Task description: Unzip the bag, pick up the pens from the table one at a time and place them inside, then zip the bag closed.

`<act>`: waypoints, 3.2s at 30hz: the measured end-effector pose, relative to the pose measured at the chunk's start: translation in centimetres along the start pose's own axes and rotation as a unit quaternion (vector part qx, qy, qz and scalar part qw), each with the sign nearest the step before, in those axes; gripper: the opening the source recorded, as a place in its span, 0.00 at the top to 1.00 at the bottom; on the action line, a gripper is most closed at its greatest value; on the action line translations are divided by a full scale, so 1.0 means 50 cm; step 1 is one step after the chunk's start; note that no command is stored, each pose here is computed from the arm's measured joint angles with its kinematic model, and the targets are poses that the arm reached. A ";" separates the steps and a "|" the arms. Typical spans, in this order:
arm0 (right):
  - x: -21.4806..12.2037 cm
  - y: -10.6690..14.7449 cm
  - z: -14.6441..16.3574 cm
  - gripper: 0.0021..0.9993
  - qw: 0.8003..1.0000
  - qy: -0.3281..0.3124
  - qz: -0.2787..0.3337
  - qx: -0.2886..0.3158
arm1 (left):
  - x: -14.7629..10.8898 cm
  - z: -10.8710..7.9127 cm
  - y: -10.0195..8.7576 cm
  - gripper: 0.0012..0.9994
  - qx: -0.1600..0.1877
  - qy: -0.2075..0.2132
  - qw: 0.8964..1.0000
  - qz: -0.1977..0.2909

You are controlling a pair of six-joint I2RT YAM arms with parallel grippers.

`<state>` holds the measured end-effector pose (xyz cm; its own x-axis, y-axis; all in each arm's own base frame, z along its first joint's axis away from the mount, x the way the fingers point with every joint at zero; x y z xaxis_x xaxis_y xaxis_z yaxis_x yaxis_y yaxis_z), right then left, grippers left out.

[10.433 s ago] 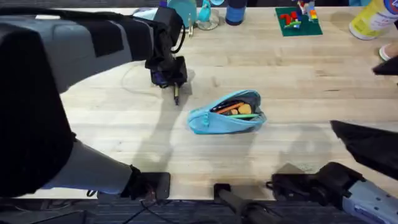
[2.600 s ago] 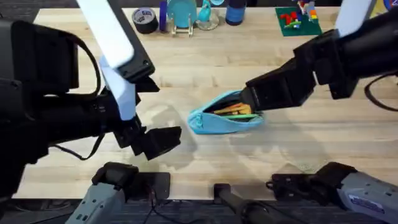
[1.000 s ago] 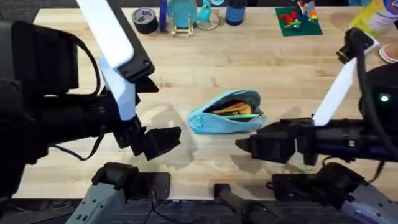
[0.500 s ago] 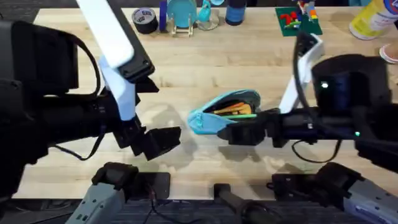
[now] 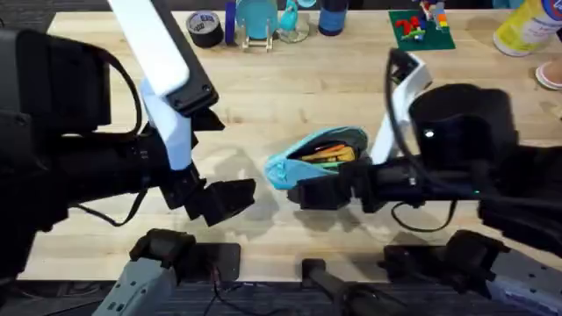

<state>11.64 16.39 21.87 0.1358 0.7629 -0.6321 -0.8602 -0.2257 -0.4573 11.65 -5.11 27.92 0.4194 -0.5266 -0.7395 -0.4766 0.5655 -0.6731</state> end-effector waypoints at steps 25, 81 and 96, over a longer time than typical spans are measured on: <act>0.118 -0.026 -0.046 0.03 0.995 0.082 0.015 0.050 | 0.000 0.000 0.000 0.01 0.000 0.000 1.000 0.000; 0.189 -0.045 -0.024 0.97 0.992 0.086 -0.044 0.080 | 0.000 0.000 0.000 0.01 0.000 0.000 1.000 0.000; 0.151 -0.062 -0.004 0.97 0.992 0.062 -0.079 0.073 | 0.000 0.000 0.000 0.01 0.000 0.000 1.000 0.000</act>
<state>15.42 22.72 18.40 0.3269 0.6995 -0.6355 -0.8841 -0.0112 -0.4671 11.65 -5.11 27.92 0.4196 -0.5262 -0.7396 -0.4765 0.5658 -0.6729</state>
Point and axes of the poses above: each hand's point on the last joint's axis, 136 mm out from that joint toward the fingers, its own x axis out along the fingers, its own z axis along the line the jaws close on, y = z × x, the point moved 10 cm from there along -x, back along the fingers, and after that the axes turned 10 degrees about -x, right-handed, at the moved point
